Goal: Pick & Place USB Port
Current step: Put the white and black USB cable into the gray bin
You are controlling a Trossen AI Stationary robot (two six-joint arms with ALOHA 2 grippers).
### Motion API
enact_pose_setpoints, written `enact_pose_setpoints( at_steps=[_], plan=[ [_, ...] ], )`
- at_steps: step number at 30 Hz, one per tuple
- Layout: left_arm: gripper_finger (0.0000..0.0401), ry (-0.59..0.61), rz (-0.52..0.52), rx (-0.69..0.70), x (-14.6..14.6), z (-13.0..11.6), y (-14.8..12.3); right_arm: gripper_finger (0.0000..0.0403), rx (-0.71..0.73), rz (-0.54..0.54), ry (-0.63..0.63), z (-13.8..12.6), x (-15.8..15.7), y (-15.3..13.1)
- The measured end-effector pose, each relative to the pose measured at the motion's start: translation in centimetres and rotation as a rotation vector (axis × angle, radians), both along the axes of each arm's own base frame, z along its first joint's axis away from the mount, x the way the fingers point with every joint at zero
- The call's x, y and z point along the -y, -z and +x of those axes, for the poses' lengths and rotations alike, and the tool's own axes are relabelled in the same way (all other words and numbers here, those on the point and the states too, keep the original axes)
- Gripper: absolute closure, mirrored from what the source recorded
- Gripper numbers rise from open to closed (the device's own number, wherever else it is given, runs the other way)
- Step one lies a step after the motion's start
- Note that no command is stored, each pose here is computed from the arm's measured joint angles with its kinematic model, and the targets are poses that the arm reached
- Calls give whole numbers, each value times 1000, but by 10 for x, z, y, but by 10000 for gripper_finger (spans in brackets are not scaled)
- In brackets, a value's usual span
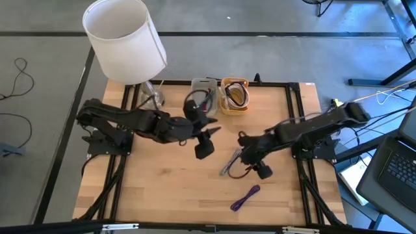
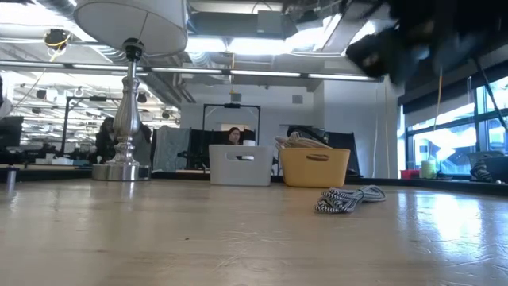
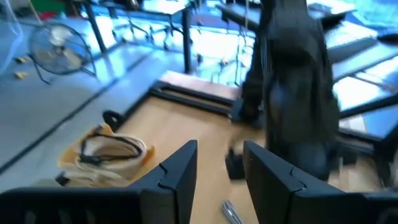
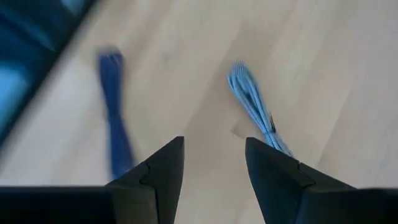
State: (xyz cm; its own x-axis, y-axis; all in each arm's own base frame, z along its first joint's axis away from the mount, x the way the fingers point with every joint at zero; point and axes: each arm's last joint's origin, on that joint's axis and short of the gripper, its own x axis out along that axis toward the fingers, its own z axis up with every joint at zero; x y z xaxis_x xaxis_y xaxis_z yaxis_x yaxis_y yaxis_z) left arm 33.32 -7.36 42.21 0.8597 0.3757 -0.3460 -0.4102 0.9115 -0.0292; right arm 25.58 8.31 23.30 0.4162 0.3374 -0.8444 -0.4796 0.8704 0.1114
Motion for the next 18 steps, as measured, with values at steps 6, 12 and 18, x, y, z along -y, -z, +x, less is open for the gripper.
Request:
enact_pose_setpoints(
  at_steps=[6,12,18],
  plan=[
    [278,-7,43,28,-2,-4,-8,229,-61,-213,-78,24,-3,37],
    [278,-2,58,25,-2,-4,-9,229,-75,-270,-72,47,-5,53],
    [278,6,105,5,-3,-5,-9,229,-155,-279,-69,54,-3,75]
  ],
)
